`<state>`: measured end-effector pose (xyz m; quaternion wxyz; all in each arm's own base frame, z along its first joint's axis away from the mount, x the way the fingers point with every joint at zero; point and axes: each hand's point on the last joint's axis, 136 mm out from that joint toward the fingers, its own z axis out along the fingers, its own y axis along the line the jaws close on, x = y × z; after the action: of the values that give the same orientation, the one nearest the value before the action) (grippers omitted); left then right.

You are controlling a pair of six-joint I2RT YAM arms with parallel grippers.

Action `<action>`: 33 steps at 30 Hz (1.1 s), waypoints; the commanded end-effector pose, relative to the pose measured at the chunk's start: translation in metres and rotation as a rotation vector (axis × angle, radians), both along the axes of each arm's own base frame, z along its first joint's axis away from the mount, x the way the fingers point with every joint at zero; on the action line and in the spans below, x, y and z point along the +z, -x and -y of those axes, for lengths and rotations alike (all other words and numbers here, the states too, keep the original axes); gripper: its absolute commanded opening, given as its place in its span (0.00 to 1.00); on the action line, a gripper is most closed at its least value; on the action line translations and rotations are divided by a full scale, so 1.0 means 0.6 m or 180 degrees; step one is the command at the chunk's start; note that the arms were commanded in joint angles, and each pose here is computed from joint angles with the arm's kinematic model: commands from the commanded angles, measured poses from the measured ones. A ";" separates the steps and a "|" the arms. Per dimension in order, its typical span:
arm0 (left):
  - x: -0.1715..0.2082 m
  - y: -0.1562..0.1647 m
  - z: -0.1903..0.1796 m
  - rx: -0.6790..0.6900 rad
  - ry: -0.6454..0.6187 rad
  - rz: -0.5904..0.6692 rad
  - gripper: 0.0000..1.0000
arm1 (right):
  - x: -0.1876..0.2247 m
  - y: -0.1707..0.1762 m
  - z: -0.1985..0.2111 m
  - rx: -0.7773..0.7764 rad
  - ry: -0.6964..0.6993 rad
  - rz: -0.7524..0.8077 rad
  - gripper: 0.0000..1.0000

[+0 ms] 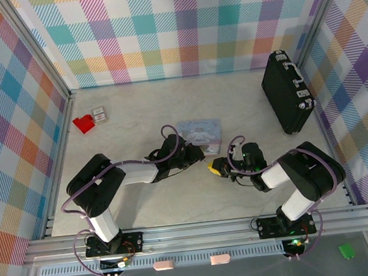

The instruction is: Unlock the padlock with the key

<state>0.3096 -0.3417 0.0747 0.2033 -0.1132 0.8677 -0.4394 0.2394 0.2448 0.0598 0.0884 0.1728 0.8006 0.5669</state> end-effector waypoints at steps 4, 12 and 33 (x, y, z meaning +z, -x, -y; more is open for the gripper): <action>0.022 -0.013 0.005 0.0032 0.0253 0.0085 0.03 | 0.018 0.003 -0.008 0.0052 -0.0176 0.0114 0.00; 0.026 -0.011 0.004 0.0035 0.0284 0.0086 0.03 | 0.019 -0.002 -0.008 0.0025 -0.0185 0.0140 0.00; 0.072 -0.012 0.013 0.0045 0.0898 0.0132 0.00 | 0.038 -0.029 -0.009 -0.0145 -0.0341 0.0398 0.00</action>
<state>0.3132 -0.3402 0.0885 0.1992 -0.1468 0.8277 -0.5036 0.2489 0.2473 0.0722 0.1215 0.1657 0.7714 0.6022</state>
